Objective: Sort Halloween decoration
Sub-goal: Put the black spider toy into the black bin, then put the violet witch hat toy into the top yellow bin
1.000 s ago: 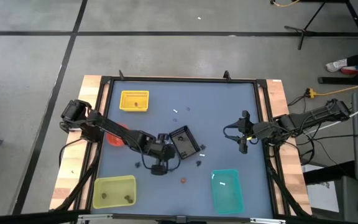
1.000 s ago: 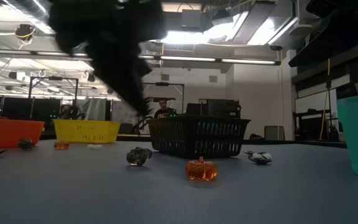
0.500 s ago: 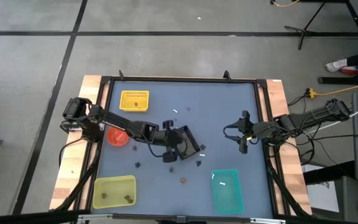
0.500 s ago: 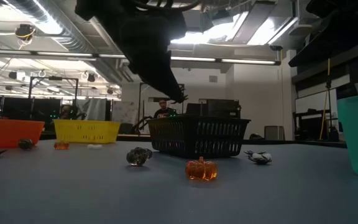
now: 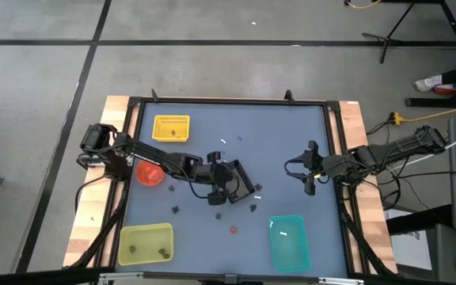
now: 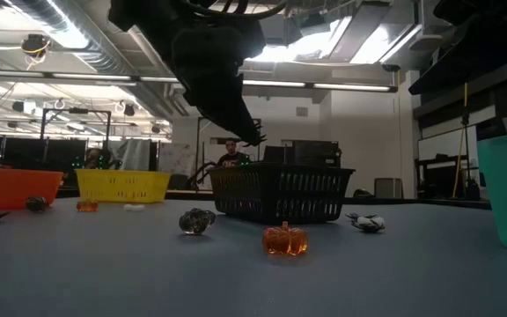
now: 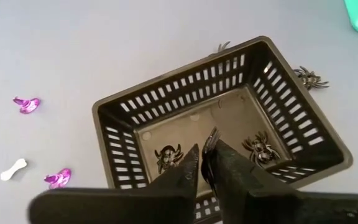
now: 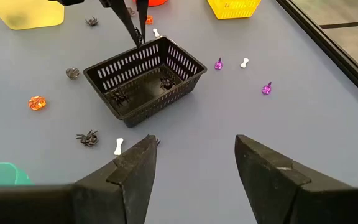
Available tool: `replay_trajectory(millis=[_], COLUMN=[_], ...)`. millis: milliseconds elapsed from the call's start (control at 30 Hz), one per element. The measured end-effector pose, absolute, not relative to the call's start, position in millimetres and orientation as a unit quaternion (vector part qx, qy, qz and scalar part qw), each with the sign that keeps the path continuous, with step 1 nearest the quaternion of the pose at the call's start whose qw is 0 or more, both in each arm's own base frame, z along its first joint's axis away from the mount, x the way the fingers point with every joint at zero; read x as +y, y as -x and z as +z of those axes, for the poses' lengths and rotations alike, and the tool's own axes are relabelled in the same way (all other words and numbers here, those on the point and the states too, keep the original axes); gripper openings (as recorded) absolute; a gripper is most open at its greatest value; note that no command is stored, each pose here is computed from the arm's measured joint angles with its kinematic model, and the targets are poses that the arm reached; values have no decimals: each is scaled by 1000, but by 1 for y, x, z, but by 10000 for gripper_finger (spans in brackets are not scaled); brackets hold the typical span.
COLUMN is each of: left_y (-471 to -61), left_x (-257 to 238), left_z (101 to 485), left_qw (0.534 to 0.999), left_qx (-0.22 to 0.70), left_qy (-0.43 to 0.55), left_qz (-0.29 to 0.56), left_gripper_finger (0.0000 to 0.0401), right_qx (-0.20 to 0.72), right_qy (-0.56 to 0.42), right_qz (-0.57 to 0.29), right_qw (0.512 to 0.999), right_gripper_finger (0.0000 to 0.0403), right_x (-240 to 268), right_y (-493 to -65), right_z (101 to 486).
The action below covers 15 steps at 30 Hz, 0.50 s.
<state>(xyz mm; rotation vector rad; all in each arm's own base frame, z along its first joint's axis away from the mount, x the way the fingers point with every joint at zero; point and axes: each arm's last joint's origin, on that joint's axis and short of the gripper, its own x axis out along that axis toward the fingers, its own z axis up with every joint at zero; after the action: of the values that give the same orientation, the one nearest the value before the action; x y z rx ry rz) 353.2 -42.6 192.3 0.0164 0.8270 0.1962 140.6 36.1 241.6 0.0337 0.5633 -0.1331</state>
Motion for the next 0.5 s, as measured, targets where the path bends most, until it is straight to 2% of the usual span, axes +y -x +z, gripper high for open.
replay_trajectory(millis=[333, 500], left_y=[-354, -360], left_x=[-38, -33], left_z=[194, 200], left_qw=[911, 923], left_qx=[383, 352], left_qy=[-31, -44], left_qz=[151, 150], left_gripper_finger=[143, 193], right_qx=[278, 278], right_qy=[-17, -17], right_qz=[-66, -66], right_qw=[958, 958], right_gripper_finger=[215, 215], right_x=[36, 36], right_y=[-141, -141], right_z=[242, 242])
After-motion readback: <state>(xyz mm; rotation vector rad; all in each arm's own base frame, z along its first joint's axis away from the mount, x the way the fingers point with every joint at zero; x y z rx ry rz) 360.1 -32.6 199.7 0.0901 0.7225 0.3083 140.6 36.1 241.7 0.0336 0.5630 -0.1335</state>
